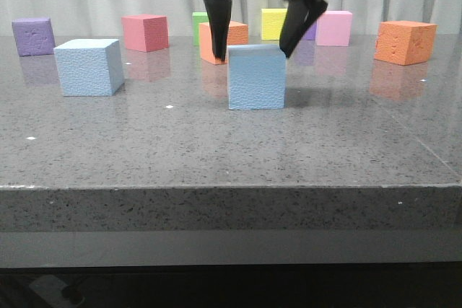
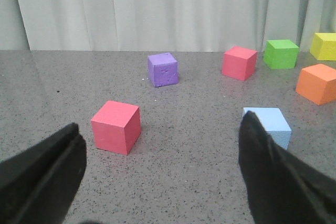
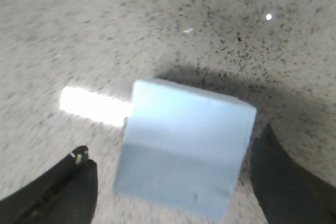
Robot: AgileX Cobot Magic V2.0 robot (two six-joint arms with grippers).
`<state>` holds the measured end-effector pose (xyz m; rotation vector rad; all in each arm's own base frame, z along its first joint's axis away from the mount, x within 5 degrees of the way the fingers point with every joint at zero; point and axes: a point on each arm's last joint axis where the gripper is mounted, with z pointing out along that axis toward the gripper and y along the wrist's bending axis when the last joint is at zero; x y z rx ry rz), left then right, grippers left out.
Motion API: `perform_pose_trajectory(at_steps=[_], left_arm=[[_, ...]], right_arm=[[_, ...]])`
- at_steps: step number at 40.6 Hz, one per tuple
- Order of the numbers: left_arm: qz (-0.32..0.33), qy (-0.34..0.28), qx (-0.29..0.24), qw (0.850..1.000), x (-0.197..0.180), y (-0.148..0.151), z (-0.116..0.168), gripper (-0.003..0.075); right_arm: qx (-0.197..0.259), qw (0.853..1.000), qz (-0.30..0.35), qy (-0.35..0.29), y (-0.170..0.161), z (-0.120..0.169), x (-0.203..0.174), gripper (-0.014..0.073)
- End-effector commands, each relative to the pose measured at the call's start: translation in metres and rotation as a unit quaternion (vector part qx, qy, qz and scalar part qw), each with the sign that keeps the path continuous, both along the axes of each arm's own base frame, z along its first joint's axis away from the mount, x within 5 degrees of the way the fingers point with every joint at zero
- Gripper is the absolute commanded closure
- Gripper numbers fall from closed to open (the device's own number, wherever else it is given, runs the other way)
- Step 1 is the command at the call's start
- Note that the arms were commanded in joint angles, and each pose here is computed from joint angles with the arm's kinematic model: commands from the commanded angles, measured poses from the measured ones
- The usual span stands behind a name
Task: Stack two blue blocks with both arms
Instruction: 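Carry the cube toward the table centre, set it down, release, then withdraw the right gripper upward away from the placed cube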
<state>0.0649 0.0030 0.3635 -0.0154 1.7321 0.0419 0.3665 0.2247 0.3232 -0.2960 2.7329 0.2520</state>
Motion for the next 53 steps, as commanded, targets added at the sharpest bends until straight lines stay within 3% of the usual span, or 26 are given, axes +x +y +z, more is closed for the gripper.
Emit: perform_pose_trajectory(at_steps=[1, 12, 17, 25, 32, 44, 53], left_arm=[[0.0, -0.049, -0.002, 0.999, 0.001, 0.0, 0.016, 0.0135], [0.0, -0.049, -0.002, 0.999, 0.001, 0.0, 0.016, 0.0135], [0.0, -0.049, -0.002, 0.999, 0.001, 0.0, 0.016, 0.0135], [0.0, -0.049, -0.002, 0.999, 0.001, 0.0, 0.016, 0.0135], [0.0, -0.049, -0.002, 0.999, 0.001, 0.0, 0.016, 0.0135], [0.0, -0.049, -0.002, 0.999, 0.001, 0.0, 0.016, 0.0135], [0.0, -0.049, -0.002, 0.999, 0.001, 0.0, 0.016, 0.0135]], right_arm=[[0.021, 0.996, 0.038, -0.08, -0.021, 0.067, -0.026, -0.0008], [-0.022, 0.975, 0.136, -0.174, -0.074, 0.139, -0.082, -0.0008], [-0.033, 0.967, 0.137, -0.212, -0.105, 0.149, -0.11, -0.0008], [-0.032, 0.959, 0.091, -0.267, -0.148, 0.123, -0.154, -0.0008], [-0.018, 0.943, 0.063, -0.326, -0.173, 0.095, -0.207, -0.0008], [0.062, 0.925, 0.054, -0.37, -0.191, 0.053, -0.289, -0.0008], [0.089, 0.906, 0.063, -0.409, -0.197, 0.048, -0.32, -0.0008]])
